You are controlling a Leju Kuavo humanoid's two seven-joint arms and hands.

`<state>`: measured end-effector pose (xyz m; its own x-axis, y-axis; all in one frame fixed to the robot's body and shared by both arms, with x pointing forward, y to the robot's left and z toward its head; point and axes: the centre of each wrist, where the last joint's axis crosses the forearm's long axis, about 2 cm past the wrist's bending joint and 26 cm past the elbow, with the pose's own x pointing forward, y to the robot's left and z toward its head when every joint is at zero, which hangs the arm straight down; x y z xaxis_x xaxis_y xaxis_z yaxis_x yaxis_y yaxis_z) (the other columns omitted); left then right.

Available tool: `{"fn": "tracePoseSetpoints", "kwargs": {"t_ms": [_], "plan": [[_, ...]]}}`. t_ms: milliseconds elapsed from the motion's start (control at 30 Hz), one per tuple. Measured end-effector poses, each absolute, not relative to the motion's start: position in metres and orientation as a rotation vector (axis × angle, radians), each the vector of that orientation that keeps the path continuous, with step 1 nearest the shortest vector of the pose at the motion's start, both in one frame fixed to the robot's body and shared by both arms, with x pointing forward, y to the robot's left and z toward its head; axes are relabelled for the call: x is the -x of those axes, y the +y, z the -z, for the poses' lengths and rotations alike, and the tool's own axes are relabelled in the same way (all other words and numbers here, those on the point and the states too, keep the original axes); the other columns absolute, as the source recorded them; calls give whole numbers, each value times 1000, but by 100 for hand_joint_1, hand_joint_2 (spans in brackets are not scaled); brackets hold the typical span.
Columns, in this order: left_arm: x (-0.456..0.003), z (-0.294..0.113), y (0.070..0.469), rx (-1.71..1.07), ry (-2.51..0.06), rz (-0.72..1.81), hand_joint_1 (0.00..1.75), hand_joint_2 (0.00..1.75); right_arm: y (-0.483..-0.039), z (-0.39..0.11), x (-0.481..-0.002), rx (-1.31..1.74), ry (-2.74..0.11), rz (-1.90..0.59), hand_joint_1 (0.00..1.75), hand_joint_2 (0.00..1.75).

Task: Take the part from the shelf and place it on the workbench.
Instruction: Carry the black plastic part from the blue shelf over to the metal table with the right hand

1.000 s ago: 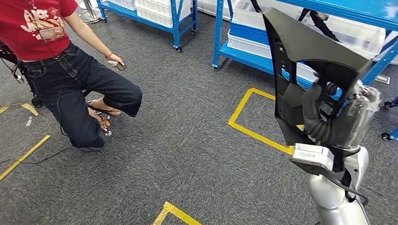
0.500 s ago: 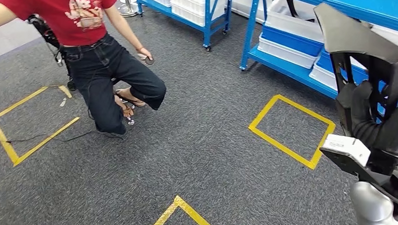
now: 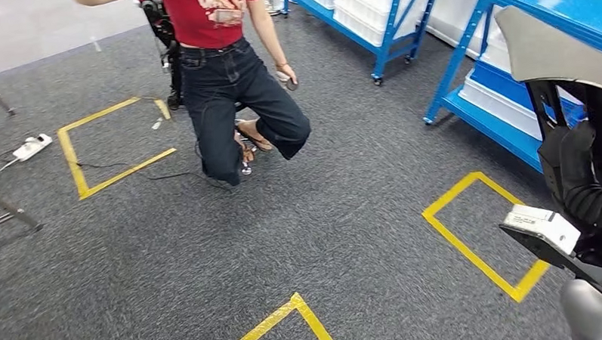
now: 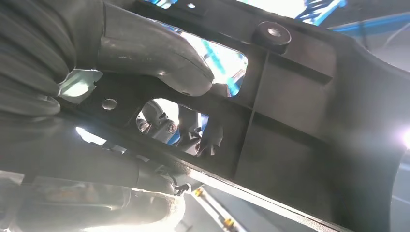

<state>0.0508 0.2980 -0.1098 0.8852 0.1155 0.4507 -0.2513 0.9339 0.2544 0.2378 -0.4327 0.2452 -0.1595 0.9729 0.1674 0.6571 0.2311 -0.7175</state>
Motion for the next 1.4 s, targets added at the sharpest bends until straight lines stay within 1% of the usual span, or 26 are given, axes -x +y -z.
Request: {"fn": "tracePoseSetpoints", "kwargs": {"t_ms": [133, 367, 533, 767, 933, 1067, 1400], "plan": [[-49, 110, 297, -318, -435, -202, 0, 0, -440, -254, -241, 1517, -1899, -674, 175, 175], [-48, 110, 299, -324, -410, -214, 0, 0, -450, -274, -264, 1520, -1909, -652, 175, 175], [-49, 110, 298, -321, -402, -224, 0, 0, -457, -285, -289, 1537, -1868, -617, 175, 175], [-52, 110, 294, -314, -406, -210, 0, 0, -468, -324, -338, 1605, -1820, -568, 175, 175], [-56, 109, 294, -313, -400, -201, 0, 0, -464, -337, -363, 1624, -1771, -575, 175, 175], [-56, 109, 295, -313, -390, -195, 0, 0, -460, -345, -371, 1618, -1768, -551, 175, 175], [-49, 110, 299, -327, -373, -179, 0, 0, -458, -342, -373, 1552, -1779, -513, 175, 175]]}}
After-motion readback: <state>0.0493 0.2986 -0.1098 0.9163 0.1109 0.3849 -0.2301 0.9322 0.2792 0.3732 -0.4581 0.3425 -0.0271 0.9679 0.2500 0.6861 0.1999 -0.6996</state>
